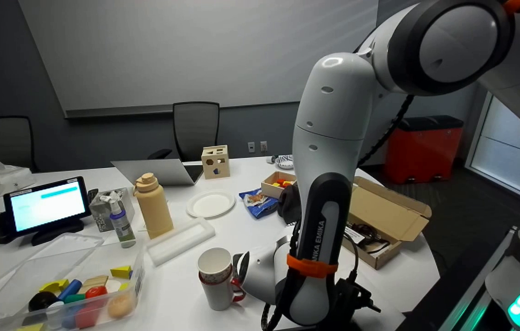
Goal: Put the foam in the brown box.
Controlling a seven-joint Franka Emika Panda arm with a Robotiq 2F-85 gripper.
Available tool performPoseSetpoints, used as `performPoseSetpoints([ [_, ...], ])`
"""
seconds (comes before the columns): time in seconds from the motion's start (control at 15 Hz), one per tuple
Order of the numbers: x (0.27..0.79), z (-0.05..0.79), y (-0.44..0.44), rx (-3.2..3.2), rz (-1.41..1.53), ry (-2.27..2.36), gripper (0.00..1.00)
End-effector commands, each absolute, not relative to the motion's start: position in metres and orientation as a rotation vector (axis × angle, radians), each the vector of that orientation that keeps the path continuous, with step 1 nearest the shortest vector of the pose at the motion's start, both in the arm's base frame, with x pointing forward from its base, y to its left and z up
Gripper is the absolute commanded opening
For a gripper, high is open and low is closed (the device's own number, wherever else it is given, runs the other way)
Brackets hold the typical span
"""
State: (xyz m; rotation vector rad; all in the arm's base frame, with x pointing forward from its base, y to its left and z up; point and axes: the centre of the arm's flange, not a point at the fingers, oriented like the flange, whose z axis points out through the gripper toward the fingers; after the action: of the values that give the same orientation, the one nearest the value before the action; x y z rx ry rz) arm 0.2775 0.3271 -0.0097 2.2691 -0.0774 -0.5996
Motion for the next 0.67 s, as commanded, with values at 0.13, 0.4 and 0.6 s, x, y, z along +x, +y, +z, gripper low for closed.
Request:
performPoseSetpoints([
  [0.13, 0.28, -0.0091, 0.3305, 2.223, -0.581, -0.082, 0.27],
  [0.4, 0.2781, -0.0087, 0.3288, 2.219, -0.586, -0.085, 0.0],
  [0.6, 0.2774, -0.0111, 0.3259, 2.219, -0.596, -0.086, 0.26],
])
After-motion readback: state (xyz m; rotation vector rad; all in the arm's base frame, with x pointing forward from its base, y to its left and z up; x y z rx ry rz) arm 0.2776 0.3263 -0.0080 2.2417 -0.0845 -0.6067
